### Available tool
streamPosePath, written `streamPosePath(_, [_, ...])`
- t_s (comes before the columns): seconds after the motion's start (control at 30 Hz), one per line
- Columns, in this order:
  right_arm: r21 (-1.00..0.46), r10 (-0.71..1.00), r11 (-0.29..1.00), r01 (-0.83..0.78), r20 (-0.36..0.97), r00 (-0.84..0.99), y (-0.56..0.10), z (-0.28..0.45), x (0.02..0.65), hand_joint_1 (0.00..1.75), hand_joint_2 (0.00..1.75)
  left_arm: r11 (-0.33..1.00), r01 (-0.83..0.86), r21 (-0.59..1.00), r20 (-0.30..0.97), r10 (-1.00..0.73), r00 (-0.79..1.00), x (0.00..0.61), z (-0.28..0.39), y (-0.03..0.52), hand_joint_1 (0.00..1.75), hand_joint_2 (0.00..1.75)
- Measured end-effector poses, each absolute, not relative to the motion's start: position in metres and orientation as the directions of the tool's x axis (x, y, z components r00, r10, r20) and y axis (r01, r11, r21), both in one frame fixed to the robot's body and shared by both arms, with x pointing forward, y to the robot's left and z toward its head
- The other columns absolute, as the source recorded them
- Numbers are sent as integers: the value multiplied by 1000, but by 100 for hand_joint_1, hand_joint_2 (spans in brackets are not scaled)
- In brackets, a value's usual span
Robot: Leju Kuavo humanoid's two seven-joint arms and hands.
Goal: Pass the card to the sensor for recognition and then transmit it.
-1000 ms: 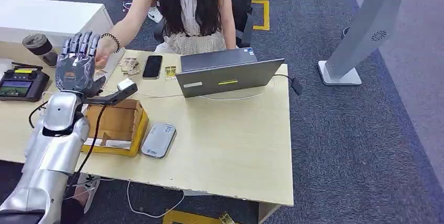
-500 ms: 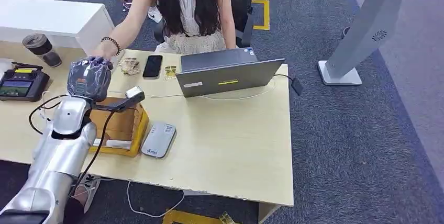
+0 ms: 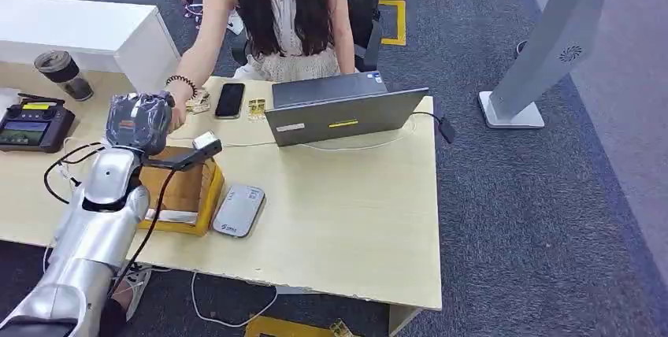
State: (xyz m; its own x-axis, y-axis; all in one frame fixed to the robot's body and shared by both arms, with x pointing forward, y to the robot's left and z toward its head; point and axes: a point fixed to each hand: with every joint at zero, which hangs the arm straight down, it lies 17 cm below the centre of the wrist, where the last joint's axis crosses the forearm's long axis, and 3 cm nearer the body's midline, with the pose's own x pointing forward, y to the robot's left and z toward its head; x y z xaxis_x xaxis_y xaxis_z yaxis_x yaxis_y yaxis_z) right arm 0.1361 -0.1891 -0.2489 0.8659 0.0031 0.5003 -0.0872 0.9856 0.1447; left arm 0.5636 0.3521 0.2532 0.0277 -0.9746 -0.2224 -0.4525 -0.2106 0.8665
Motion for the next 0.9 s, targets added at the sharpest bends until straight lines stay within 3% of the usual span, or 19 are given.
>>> streamPosePath(0.53, [184,-14,979,-87,487,873,-161,-244,140,0,0,-123,-509,852,-210,-971,-116,536,257,259,175,175])
streamPosePath(0.57, [185,-15,979,-87,487,873,-161,-244,140,0,0,-120,-511,851,-208,-971,-119,535,258,257,0,175])
streamPosePath(0.9, [185,-16,979,-86,487,873,-161,-244,141,0,0,-88,-528,845,-181,-975,-127,528,267,251,0,175])
